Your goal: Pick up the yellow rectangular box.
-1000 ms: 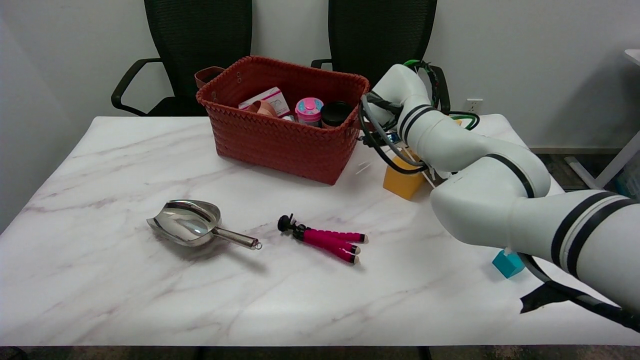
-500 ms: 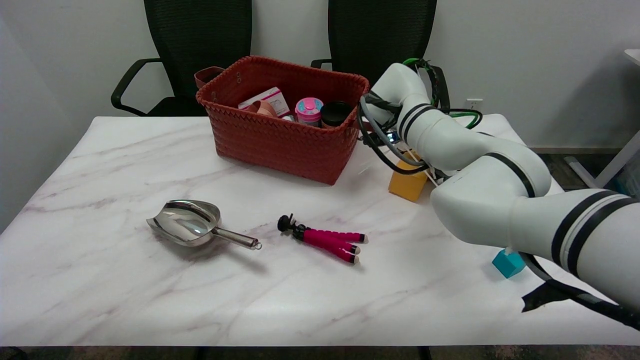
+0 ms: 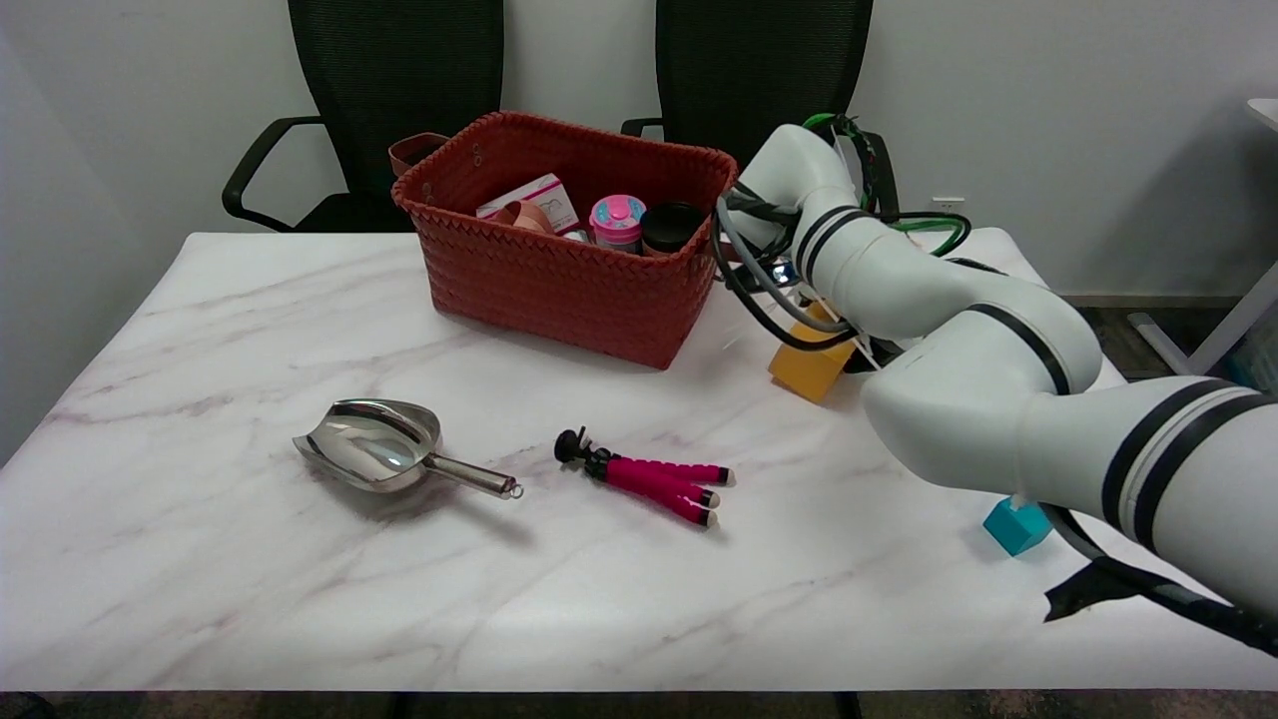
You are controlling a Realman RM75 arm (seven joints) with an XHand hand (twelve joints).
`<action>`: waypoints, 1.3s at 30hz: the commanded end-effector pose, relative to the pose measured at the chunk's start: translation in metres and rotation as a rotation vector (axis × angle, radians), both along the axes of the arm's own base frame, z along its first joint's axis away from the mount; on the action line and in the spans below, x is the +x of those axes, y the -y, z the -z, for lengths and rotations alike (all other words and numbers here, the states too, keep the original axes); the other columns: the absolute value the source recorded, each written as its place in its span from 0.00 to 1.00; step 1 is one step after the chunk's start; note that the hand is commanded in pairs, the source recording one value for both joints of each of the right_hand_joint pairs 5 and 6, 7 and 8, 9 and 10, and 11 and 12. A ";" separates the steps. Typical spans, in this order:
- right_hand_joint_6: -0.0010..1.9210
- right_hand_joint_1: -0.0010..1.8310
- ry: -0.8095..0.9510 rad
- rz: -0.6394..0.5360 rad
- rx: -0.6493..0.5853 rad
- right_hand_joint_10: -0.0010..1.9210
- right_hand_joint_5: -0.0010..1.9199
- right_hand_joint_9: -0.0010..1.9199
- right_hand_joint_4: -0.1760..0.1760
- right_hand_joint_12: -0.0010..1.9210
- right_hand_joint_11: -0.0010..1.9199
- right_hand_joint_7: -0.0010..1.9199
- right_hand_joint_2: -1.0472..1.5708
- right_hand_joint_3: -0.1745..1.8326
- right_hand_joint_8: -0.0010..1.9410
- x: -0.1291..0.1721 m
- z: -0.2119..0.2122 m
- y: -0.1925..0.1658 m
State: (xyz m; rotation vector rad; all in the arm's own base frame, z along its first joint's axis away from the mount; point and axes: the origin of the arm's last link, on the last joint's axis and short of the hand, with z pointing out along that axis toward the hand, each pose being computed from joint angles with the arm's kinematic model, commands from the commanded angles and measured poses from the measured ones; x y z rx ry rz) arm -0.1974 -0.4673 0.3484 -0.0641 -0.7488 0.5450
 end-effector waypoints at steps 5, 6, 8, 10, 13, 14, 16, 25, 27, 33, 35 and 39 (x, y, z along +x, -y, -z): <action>0.52 0.63 -0.096 0.033 -0.009 0.64 0.52 0.64 0.50 0.66 0.66 0.76 0.85 0.35 0.75 0.008 -0.005 -0.005; 0.53 0.64 -0.100 0.033 -0.011 0.64 0.53 0.64 0.50 0.67 0.67 0.76 0.86 0.35 0.76 0.008 -0.005 -0.005; 0.53 0.64 -0.110 0.033 -0.013 0.66 0.53 0.66 0.50 0.68 0.68 0.77 0.87 0.35 0.76 0.010 -0.006 -0.005; 0.54 0.62 -0.123 0.034 -0.018 0.68 0.54 0.68 0.50 0.70 0.70 0.78 0.88 0.35 0.77 0.012 -0.007 -0.006; 0.54 0.62 -0.133 0.029 -0.031 0.71 0.54 0.71 0.50 0.73 0.73 0.79 0.91 0.33 0.78 0.015 -0.009 -0.007; 0.54 0.62 -0.135 0.028 -0.029 0.71 0.54 0.71 0.50 0.73 0.73 0.79 0.92 0.34 0.78 0.016 -0.009 -0.007; 0.55 0.62 -0.137 0.022 -0.031 0.72 0.55 0.72 0.50 0.74 0.74 0.80 0.92 0.34 0.79 0.017 -0.011 -0.007; 0.56 0.60 -0.158 -0.033 -0.028 0.74 0.56 0.74 0.50 0.74 0.74 0.81 0.94 0.34 0.80 0.028 -0.017 -0.003; 0.56 0.59 -0.153 -0.044 -0.024 0.74 0.56 0.74 0.50 0.74 0.74 0.81 0.95 0.34 0.81 0.027 -0.019 -0.002; 0.57 0.58 -0.124 -0.134 -0.026 0.75 0.57 0.75 0.50 0.74 0.74 0.82 0.95 0.35 0.81 0.024 -0.020 0.004; 0.57 0.58 -0.122 -0.145 -0.019 0.75 0.57 0.75 0.50 0.74 0.74 0.82 0.95 0.35 0.81 0.024 -0.020 0.005; 0.57 0.58 -0.121 -0.167 -0.004 0.75 0.57 0.75 0.50 0.74 0.74 0.82 0.95 0.34 0.81 0.027 -0.021 0.009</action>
